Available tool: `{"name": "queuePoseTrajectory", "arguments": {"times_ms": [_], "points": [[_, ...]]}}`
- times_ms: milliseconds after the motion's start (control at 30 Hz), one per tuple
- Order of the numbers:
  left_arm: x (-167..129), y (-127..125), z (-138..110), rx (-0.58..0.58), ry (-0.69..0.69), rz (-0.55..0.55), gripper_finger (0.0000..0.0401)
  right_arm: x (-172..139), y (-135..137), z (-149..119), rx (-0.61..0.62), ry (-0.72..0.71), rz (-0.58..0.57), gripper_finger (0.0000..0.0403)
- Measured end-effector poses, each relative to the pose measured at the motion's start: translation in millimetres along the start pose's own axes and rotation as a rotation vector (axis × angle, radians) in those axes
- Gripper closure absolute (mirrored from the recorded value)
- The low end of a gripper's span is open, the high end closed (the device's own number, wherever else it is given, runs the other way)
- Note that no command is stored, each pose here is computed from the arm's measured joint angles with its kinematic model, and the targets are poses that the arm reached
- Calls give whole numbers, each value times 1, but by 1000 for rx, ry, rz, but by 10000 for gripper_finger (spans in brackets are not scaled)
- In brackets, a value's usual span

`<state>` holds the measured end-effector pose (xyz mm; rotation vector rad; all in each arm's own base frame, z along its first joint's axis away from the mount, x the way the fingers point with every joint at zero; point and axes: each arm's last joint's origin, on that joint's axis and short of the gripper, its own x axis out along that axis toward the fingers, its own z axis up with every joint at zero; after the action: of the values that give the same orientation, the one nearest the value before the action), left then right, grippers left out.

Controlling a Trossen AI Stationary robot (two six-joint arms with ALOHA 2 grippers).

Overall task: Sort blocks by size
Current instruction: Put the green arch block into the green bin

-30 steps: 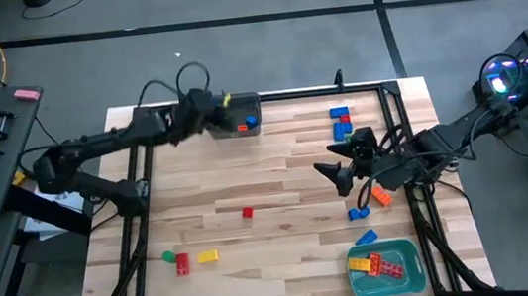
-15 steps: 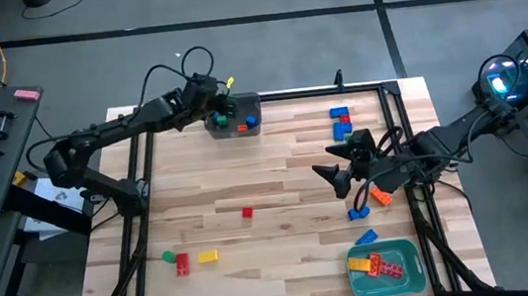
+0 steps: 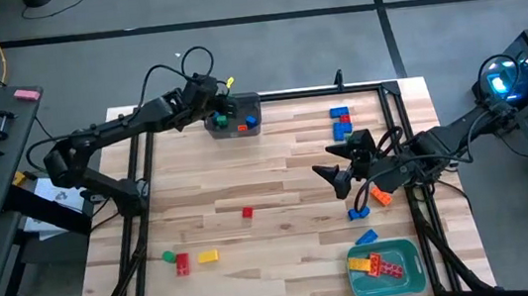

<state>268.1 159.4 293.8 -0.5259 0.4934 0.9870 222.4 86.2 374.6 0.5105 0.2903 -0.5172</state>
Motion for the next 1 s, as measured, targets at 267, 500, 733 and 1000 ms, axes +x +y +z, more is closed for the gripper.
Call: {"name": "queuePoseTrajectory", "arguments": {"times_ms": [267,500,733,1000], "points": [[0,0,0,1,0,0,326,0,0,0,0,4,3,50],[9,4,2,-8,-26,64,326,0,0,0,12,3,3,50],[57,11,-18,-37,163,53,325,3,-2,2,43,14,6,50],[49,-26,-30,130,221,-282,325,4,-2,3,44,15,13,50]]}}
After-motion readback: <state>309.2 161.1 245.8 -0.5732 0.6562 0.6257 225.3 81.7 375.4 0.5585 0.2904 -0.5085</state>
